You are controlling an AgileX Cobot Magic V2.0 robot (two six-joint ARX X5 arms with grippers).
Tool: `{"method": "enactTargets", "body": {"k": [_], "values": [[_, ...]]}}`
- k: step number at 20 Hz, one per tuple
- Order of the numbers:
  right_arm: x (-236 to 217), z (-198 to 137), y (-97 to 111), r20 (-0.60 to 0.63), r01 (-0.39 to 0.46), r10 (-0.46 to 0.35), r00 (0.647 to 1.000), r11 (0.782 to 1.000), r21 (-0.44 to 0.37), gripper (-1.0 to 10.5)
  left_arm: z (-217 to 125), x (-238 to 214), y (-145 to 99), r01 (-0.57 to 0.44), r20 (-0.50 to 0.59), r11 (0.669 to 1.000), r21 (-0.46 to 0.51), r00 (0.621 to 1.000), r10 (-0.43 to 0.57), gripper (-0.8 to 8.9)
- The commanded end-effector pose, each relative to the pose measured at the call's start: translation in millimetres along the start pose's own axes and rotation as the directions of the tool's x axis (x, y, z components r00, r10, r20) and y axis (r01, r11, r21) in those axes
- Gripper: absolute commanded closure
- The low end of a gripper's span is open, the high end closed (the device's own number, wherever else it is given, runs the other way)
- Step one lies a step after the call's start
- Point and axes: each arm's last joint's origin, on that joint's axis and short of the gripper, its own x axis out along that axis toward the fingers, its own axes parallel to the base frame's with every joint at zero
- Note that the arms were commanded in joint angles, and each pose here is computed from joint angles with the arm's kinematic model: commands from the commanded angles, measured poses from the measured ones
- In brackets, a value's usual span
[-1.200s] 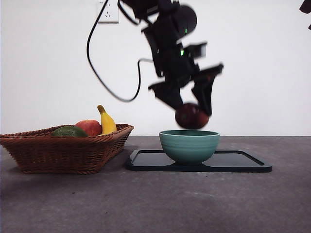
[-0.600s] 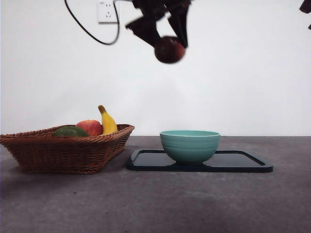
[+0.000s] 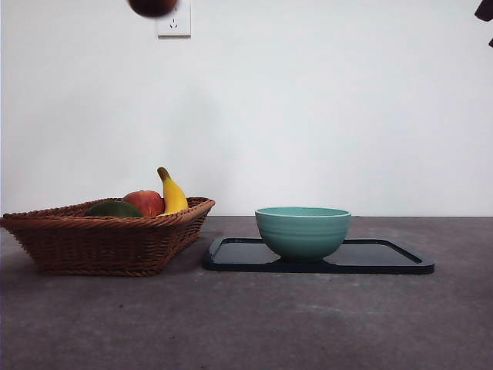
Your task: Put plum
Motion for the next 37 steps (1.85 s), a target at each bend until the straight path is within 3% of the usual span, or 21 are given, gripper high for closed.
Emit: {"method": "enactTargets", "body": {"k": [1, 8, 17, 29, 37], "values": [[-0.8, 3.8, 1.2, 0.021, -0.004, 0.005, 1.000, 1.000, -0.023, 7.9, -5.1, -31.3, 5.8, -0.011, 0.031, 1.000, -0.003, 0.999, 0.011, 5.74], [-1.0, 7.7, 1.4, 0.057, -0.004, 0.007, 0.998, 0.999, -0.046, 7.9, -50.0, -48.9, 19.9, 0.024, -0.103, 0.998, -0.062, 0.994, -0.030, 5.75], [-1.0, 7.7, 1.4, 0.057, -0.004, 0.007, 0.998, 0.999, -0.046, 7.9, -124.3, 20.8, 30.0, 0.040, -0.261, 0.992, -0.116, 0.963, -0.070, 5.74], [-0.9, 7.4, 1.4, 0.055, -0.004, 0.007, 0.998, 0.999, -0.043, 7.9, -192.2, 117.5, 51.0, -0.041, -0.149, 0.991, -0.128, 0.989, 0.021, 5.75], [-0.9, 7.4, 1.4, 0.054, -0.005, 0.007, 0.999, 0.999, -0.042, 7.9, -210.9, 167.5, 59.6, -0.051, -0.216, 0.976, -0.211, 0.976, 0.005, 5.75]]}}
